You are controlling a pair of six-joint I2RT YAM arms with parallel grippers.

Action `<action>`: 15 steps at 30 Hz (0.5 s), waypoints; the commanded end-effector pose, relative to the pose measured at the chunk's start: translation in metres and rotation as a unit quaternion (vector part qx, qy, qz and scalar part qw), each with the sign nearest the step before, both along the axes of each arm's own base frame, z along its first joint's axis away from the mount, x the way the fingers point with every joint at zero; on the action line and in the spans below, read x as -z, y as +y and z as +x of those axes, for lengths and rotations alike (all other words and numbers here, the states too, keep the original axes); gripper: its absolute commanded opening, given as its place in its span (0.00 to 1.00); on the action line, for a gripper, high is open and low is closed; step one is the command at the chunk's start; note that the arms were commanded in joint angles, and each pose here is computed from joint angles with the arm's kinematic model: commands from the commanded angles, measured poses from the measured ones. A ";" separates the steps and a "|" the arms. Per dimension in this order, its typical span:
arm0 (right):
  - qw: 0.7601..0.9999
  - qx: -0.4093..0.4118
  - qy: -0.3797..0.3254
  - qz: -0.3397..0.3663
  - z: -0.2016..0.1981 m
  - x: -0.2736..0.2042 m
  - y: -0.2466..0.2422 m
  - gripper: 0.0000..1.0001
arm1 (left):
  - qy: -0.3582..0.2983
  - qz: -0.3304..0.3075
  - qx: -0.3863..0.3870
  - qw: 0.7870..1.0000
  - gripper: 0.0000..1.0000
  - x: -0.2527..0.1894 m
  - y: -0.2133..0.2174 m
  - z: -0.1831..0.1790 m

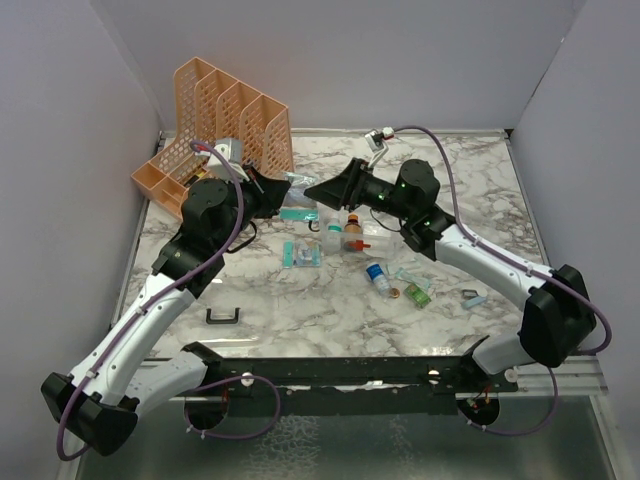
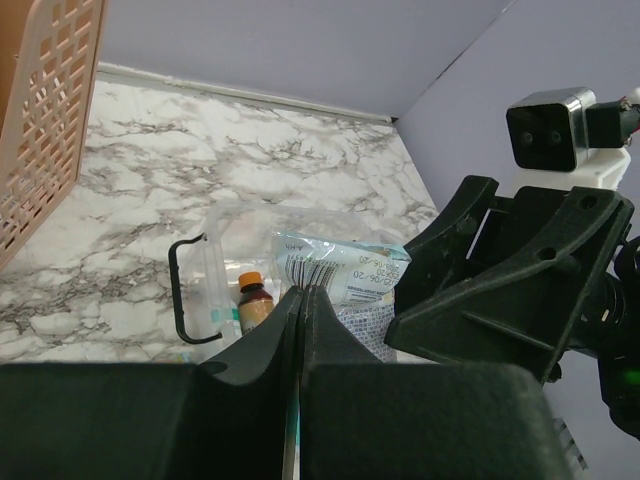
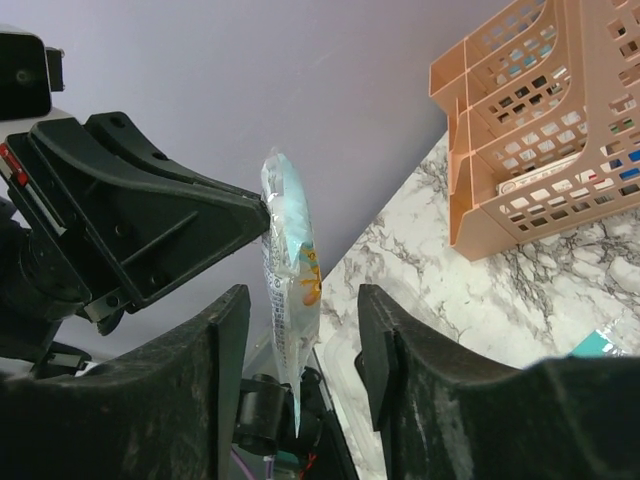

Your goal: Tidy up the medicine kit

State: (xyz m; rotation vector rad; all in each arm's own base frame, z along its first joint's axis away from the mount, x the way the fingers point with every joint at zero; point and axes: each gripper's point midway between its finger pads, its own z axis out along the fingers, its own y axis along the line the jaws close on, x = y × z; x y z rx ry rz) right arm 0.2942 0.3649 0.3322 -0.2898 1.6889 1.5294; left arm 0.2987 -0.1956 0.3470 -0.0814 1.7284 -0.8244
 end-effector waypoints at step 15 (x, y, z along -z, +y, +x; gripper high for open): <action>0.999 0.030 0.011 0.027 0.020 -0.016 0.007 0.14 | -0.003 -0.025 0.012 1.000 0.01 -0.002 -0.008 0.001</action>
